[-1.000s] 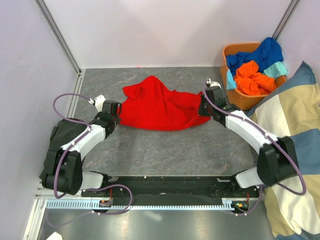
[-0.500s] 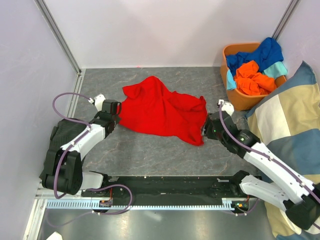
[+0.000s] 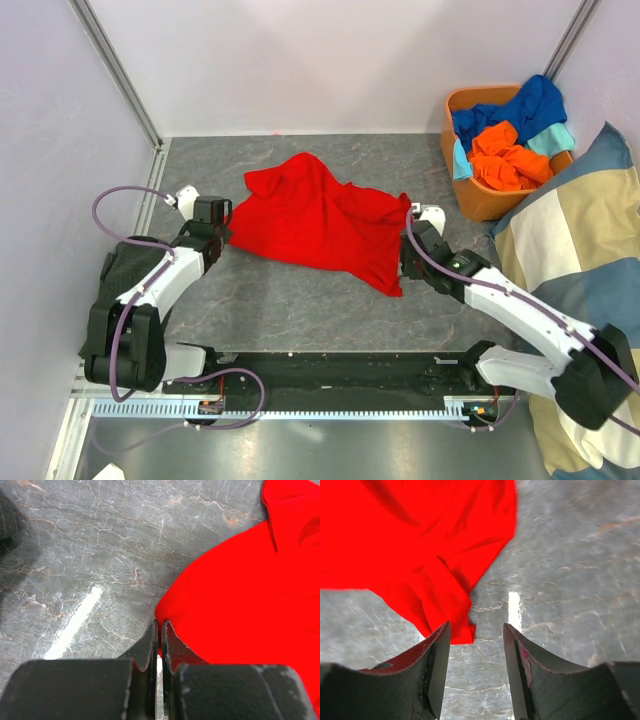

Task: Fold and stack the t-shirts
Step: Flatten out the tshirt

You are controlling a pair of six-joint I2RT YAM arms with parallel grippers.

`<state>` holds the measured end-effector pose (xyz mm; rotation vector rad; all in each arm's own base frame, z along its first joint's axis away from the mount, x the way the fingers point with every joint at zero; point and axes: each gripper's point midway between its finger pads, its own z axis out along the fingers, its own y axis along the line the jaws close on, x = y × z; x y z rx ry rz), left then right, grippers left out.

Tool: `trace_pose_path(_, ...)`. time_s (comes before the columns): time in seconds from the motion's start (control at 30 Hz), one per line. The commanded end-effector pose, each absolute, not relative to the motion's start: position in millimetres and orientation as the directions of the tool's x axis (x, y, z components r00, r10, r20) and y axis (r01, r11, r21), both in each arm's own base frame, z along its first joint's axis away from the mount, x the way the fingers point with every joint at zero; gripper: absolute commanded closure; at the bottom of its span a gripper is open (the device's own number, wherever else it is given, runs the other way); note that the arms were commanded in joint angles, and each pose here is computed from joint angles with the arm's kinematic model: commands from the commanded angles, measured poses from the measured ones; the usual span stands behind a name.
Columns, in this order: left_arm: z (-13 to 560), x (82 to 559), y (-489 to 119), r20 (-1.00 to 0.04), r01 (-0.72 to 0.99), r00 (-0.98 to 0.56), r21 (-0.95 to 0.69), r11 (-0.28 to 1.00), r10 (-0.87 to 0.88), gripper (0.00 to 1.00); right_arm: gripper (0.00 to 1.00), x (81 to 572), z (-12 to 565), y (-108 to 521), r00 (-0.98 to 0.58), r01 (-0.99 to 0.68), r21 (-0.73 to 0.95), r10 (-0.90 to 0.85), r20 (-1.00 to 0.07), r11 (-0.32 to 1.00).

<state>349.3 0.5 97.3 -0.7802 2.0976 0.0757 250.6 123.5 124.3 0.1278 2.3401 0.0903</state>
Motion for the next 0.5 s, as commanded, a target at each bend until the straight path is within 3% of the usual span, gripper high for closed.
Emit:
trace_pose_path(0.0, 111, 354, 2, -0.773, -0.542, -0.397, -0.238, 0.806, -0.495, 0.98, 0.46, 270, 119, 150, -0.683, -0.118, 0.061, -0.036, -0.730, 0.991)
trace_pose_path(0.47, 102, 352, -3, -0.757, -0.530, -0.417, -0.247, 0.811, -0.503, 0.98, 0.50, 296, 93, 214, -0.700, -0.397, 0.097, -0.233, -0.676, 0.913)
